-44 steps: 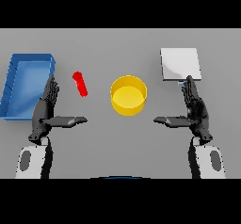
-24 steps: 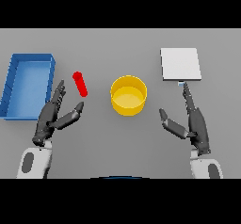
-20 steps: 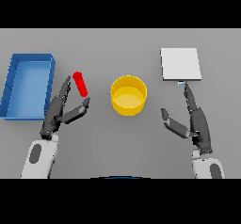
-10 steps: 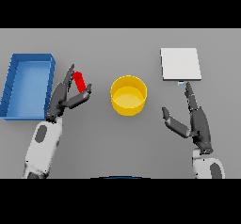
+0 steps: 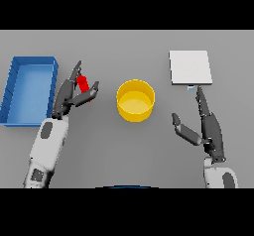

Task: Pick up the red beaker and tilt it to pour out 1 green nut into yellow bowl. Pick up the yellow bowl and place it on the metallic measuring scale.

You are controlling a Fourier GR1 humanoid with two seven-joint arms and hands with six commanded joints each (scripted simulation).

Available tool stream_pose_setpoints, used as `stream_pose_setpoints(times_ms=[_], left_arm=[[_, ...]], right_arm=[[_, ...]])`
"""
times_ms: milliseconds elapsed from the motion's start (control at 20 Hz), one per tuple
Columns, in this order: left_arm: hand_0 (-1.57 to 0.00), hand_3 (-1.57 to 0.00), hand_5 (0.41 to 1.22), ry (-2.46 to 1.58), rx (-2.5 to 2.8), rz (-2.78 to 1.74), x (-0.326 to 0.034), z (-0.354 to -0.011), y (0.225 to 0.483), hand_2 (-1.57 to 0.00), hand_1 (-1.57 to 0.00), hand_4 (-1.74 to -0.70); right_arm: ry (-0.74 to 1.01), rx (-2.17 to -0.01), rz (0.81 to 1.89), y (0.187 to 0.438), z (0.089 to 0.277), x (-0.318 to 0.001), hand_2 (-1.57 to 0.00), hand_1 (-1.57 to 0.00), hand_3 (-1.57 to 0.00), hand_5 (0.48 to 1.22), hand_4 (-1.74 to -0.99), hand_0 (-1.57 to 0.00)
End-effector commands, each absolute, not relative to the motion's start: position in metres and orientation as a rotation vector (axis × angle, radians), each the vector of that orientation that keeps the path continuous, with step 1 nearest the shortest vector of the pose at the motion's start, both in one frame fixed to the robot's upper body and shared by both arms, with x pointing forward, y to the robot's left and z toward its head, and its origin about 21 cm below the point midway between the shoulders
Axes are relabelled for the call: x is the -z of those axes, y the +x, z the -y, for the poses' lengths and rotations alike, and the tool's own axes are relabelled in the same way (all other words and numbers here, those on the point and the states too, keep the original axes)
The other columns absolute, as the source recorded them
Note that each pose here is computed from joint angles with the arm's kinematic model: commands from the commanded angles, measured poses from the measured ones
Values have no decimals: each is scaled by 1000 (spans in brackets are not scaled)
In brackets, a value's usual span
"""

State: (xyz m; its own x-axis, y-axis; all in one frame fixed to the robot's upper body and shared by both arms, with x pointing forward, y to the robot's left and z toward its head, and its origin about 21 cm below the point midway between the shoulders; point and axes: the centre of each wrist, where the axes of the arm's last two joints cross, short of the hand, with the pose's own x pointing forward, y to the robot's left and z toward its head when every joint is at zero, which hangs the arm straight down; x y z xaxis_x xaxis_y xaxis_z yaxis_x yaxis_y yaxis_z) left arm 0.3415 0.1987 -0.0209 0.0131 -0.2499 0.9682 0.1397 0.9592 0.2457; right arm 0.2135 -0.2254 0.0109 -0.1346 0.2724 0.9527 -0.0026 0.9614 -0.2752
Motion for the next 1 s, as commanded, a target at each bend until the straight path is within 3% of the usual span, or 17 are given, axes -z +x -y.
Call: stream_pose_setpoints(times_ms=[0, 150, 200, 300, 400, 550, 750, 950], left_arm=[[1, 1, 692, 69, 304, 1538, 19, -194, 345, 1, 1, -1320], [1, 1, 704, 60, 277, 1526, 23, -189, 352, 0, 1, -1348], [1, -31, 724, 52, 254, 1544, 24, -188, 351, -67, -26, -1378], [-285, -292, 783, 41, 209, 1531, 28, -184, 354, -364, -328, -1449], [-662, -724, 941, 74, 203, 1523, 26, -183, 355, -733, -699, -1500], [-1106, -974, 1078, 88, 263, 1535, 27, -180, 357, -1142, -1125, -1603], [-1380, -1326, 1162, 83, 280, 1519, 27, -175, 353, -1395, -1388, -1505], [-1493, -1471, 1132, 71, 203, 1582, 17, -174, 357, -1499, -1496, -1644]], right_arm=[[-210, -249, 1694, 211, 226, -9, 1, 1, 1, 640, -1264, 1], [-217, -243, 1678, 216, 226, -11, 1, 1, 1, 641, -1261, 1], [-217, -248, 1685, 214, 225, -10, 1, 1, 1, 642, -1259, 1], [-225, -243, 1690, 214, 227, -12, 1, 1, 1, 644, -1258, 1], [-225, -250, 1684, 215, 227, -9, 1, 1, 1, 644, -1255, 1], [-224, -247, 1688, 210, 227, -5, 1, 1, 1, 644, -1252, 1], [-218, -238, 1686, 212, 224, -6, 1, 1, 1, 645, -1257, 1], [-216, -234, 1692, 208, 227, -6, 1, 1, 1, 646, -1262, 1]])
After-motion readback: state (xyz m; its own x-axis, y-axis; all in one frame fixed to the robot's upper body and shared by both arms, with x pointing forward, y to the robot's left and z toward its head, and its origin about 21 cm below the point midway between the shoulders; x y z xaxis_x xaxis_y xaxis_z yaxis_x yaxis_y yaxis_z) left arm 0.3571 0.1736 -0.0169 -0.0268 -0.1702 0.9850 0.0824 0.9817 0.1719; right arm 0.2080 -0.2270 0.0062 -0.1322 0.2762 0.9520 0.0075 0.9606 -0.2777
